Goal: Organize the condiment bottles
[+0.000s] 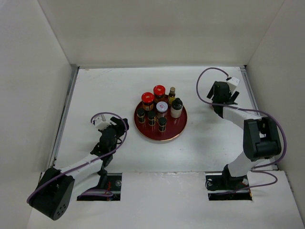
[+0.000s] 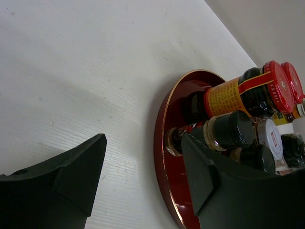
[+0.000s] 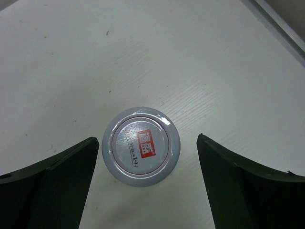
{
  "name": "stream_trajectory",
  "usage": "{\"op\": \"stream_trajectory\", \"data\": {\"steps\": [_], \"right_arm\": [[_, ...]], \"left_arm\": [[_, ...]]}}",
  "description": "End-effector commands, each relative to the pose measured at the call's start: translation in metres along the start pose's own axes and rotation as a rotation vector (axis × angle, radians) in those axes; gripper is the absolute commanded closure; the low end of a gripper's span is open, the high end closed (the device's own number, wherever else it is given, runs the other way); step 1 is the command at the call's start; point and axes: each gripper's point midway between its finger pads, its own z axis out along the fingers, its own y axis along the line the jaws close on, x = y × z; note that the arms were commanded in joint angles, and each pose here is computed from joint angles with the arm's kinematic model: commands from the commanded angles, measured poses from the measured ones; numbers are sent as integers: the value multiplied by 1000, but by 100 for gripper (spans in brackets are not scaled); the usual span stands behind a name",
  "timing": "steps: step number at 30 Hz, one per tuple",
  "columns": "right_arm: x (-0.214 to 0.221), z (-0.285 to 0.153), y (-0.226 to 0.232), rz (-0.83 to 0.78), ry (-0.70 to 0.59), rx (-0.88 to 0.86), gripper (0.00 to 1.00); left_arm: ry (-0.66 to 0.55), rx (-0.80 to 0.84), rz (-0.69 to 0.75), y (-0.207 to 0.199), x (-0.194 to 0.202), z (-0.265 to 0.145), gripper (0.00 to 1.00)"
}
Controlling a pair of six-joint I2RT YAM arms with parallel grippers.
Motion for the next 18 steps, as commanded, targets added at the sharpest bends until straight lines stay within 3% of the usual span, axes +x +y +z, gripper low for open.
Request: {"op": "stream_trajectory", "data": {"steps": [1,6,11,18], "right_arm": [[-22,10,22,39,-29,-84,10],[-13,18,25,25,-10,-79,18],[-14,17,15,18,-39,-33,43],[-21,-53,33,29,-118,-130,48]], "left_arm": [[-35,55,-33,-17,-11,1,37],[-38,61,-36,-19,-12,1,37],[-39,64,-36,-19,-12,0,37],[-32,63,-36,-20,-11,1,37]]}}
